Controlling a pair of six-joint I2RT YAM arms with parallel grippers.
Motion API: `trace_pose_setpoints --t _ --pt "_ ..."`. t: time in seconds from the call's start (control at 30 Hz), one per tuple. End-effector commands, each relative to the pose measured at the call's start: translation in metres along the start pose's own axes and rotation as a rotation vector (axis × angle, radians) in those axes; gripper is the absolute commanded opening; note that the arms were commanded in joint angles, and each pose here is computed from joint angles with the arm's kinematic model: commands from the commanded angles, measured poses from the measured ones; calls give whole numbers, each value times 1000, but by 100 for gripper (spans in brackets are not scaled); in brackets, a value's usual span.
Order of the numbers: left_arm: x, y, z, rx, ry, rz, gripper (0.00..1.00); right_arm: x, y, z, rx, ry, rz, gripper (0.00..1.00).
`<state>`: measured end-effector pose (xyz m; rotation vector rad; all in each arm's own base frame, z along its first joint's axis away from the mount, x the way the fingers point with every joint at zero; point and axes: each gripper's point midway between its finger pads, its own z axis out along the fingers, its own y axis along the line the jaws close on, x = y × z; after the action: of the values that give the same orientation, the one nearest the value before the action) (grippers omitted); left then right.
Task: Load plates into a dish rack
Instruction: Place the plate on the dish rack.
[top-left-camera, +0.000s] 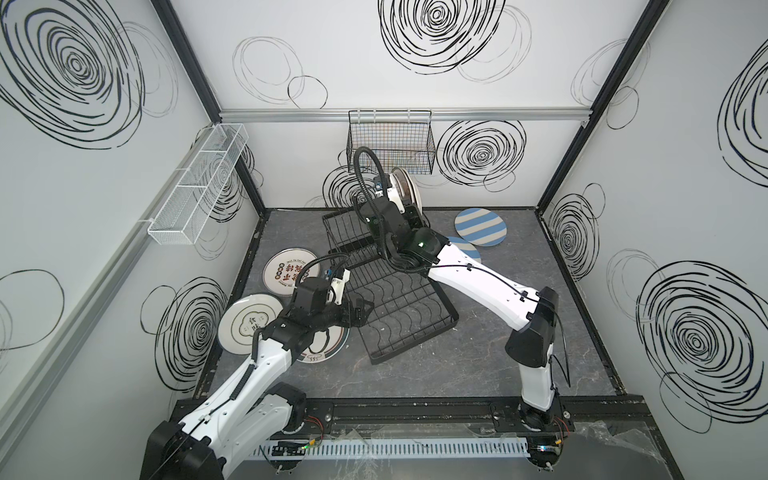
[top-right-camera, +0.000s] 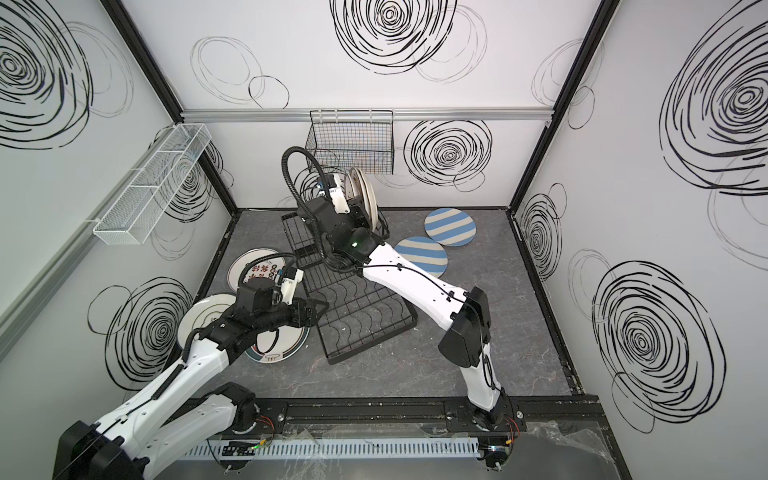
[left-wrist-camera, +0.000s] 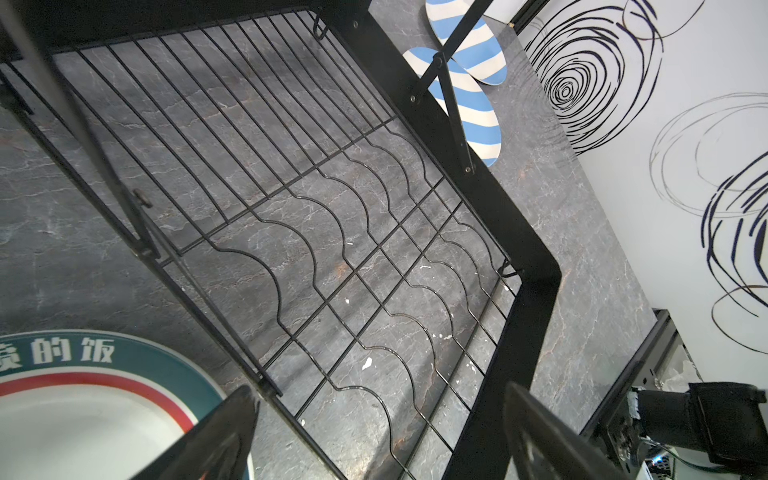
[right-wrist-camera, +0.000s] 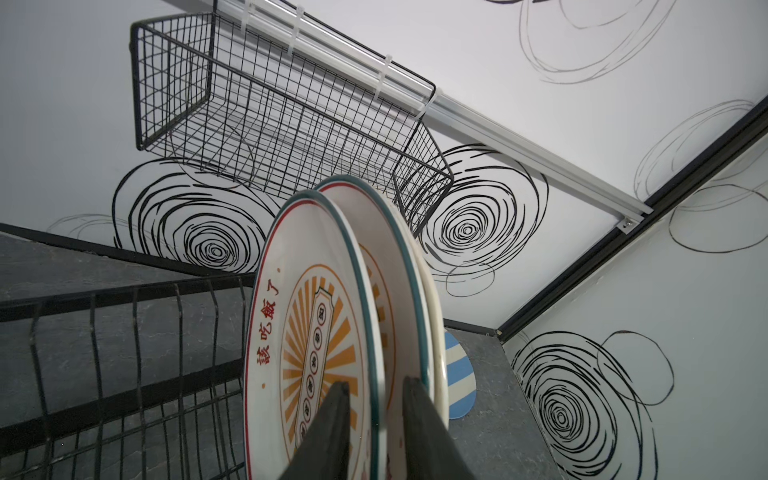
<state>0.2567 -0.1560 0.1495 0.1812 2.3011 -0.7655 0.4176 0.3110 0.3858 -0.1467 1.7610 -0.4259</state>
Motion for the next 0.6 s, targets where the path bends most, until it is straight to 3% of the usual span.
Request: trace_pose_setpoints --t 0.0,0.33,0.47,0.57 --pt "-12 0 -3 -9 -32 16 96 -11 -27 1 44 2 27 34" --pt "-14 6 -3 -27 -38 5 96 -63 -59 -35 -176 -77 235 68" --pt "-16 10 -3 -37 -41 -6 96 -69 -88 -47 -245 -95 319 73" --pt "-18 11 -2 -37 -38 -8 96 -47 -117 -40 -269 -67 387 74"
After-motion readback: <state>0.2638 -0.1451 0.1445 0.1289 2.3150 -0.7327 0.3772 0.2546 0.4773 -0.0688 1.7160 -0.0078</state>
